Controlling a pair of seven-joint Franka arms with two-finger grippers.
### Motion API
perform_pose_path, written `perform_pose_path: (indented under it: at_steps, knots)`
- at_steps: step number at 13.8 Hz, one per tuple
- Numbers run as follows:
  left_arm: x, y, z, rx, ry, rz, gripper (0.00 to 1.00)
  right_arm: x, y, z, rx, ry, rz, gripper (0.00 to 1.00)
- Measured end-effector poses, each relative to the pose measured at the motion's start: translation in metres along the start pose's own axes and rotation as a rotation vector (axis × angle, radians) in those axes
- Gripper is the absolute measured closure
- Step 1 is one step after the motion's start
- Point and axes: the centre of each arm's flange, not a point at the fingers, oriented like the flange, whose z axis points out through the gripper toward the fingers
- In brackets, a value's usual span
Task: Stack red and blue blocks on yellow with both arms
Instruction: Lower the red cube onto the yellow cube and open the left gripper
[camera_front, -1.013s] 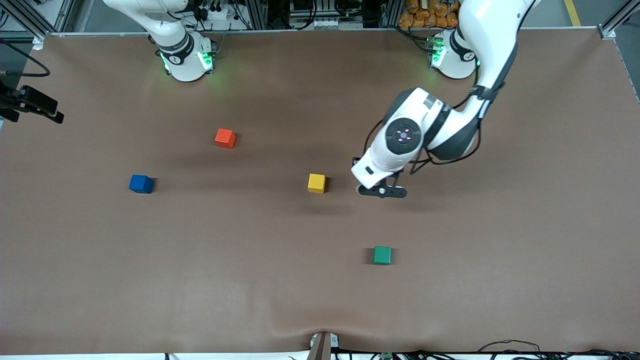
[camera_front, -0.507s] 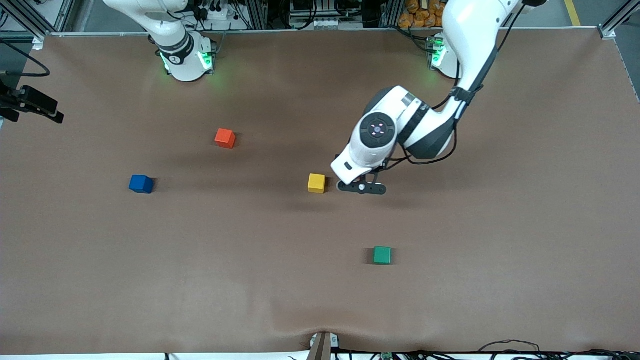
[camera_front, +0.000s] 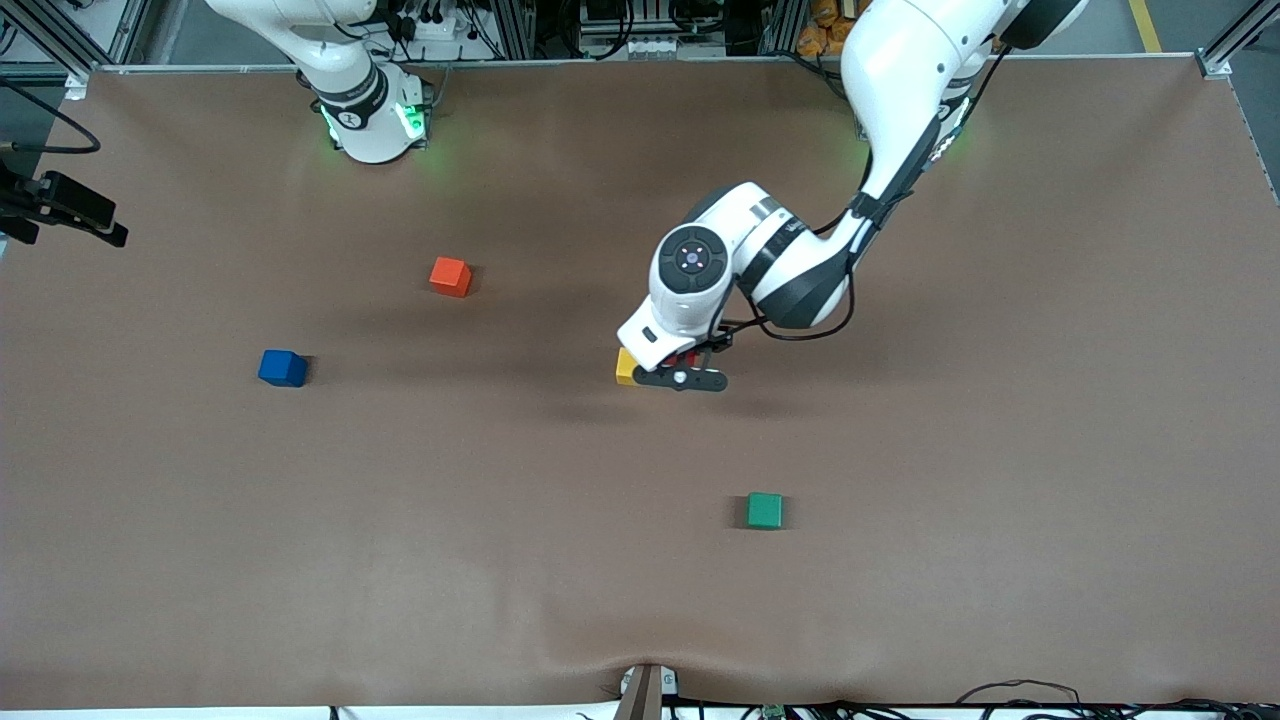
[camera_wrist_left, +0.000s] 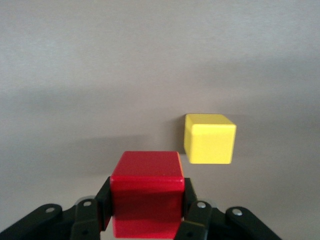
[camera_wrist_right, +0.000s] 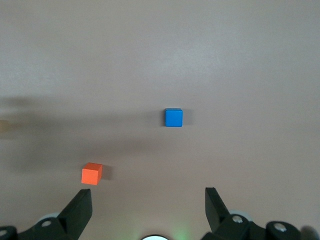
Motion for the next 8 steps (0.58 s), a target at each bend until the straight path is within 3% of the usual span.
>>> perform_pose_path:
  at_steps: [8]
  knots:
    - [-0.011,0.049,0.012,0.029,0.054,-0.010,0.44,0.000,0.000,0.000,0.000,0.000,0.000,0.00]
